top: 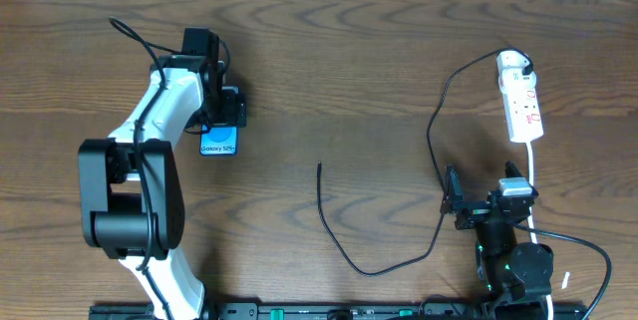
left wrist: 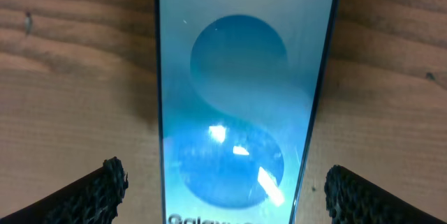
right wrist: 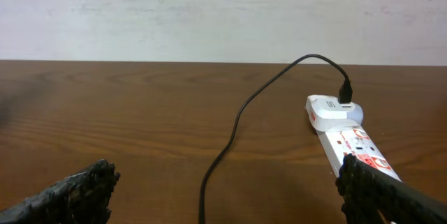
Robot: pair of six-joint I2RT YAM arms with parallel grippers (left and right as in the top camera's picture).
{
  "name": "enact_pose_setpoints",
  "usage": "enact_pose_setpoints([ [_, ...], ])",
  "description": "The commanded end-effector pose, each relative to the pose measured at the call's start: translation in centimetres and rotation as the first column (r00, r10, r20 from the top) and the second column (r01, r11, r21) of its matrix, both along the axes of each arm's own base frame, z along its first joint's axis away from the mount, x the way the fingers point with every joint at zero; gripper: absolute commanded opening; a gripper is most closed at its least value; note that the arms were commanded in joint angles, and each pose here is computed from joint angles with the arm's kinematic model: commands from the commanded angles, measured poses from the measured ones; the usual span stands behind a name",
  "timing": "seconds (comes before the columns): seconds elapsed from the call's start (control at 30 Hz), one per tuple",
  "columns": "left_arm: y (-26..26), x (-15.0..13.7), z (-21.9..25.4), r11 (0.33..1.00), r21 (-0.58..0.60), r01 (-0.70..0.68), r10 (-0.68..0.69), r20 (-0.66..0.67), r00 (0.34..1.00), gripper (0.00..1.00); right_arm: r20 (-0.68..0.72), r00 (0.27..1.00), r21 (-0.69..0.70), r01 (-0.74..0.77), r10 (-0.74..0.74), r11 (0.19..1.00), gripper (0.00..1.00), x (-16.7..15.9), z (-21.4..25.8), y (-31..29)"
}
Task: Plug charger to phone and switch on socket
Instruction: 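Lower the left gripper onto the phone's bottom edge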
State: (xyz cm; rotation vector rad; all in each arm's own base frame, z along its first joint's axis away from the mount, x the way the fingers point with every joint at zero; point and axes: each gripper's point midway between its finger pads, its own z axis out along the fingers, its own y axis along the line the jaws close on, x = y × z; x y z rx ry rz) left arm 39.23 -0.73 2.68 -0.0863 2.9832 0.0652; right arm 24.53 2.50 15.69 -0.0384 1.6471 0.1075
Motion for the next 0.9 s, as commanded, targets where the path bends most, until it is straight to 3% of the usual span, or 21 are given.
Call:
enact_pose_setpoints([
  [0.0, -0.05, 0.40, -0.48, 1.000, -0.010, 0.008, -0.008, 0.001, 1.000, 0.93, 0.000, 1.000, 0.014, -0.007, 0.007, 1.000, 0.99, -0.05, -0.02, 0.18],
  [0.87, -0.09, 0.52, -1.20, 1.000, -0.013, 0.008, -0.008, 0.019, 1.000, 0.93, 0.000, 1.000, 0.014, -0.007, 0.007, 1.000, 0.99, -0.05, -0.02, 0.18],
])
